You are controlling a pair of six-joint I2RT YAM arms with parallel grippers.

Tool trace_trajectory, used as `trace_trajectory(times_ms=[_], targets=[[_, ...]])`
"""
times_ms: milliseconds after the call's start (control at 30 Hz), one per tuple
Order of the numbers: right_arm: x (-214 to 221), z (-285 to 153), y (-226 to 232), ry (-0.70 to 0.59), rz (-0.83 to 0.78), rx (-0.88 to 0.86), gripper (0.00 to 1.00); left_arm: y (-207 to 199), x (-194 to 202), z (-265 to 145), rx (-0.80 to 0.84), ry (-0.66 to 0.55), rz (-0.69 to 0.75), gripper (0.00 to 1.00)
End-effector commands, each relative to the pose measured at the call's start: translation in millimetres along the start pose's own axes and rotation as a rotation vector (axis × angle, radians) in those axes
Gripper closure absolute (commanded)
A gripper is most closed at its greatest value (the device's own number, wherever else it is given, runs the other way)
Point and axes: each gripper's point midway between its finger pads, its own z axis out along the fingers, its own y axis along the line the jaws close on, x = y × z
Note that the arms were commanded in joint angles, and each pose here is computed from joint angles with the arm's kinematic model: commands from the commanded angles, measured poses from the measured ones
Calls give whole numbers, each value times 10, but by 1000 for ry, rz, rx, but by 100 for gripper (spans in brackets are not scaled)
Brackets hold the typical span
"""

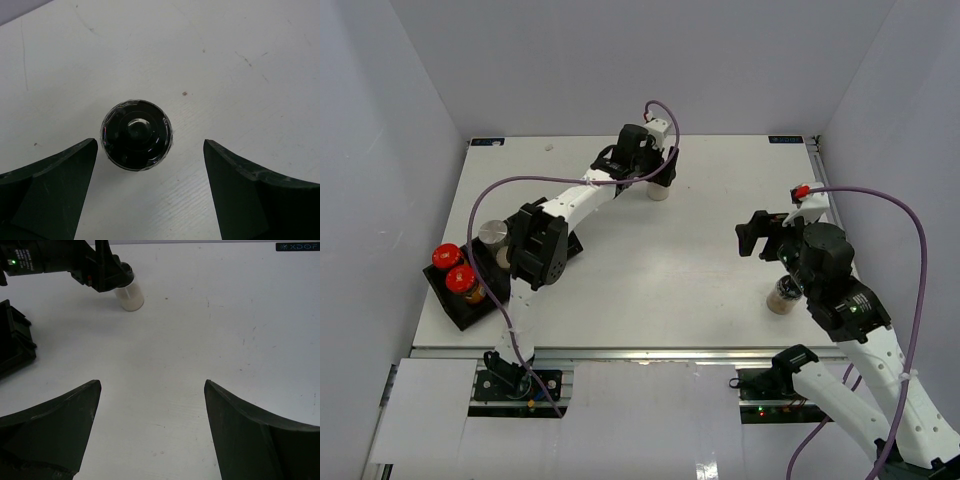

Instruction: Organize the condiment bottles

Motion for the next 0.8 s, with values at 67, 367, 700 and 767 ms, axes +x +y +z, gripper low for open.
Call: trace_trajectory(times_ms=[67,367,700,767], targets=[[-277,-103,-29,-102,-35,5,10,81,-219,58,-25,-53,25,2],[-299,-122,-39,-117,-37,7,10,53,-75,206,-3,-28,32,2],[-303,-168,-97,-141,-40,30,10,-23,50,291,5,-4,39,27],[-304,-168,-109,-143,-40,36,10,-26,51,287,3,-4,39,34]])
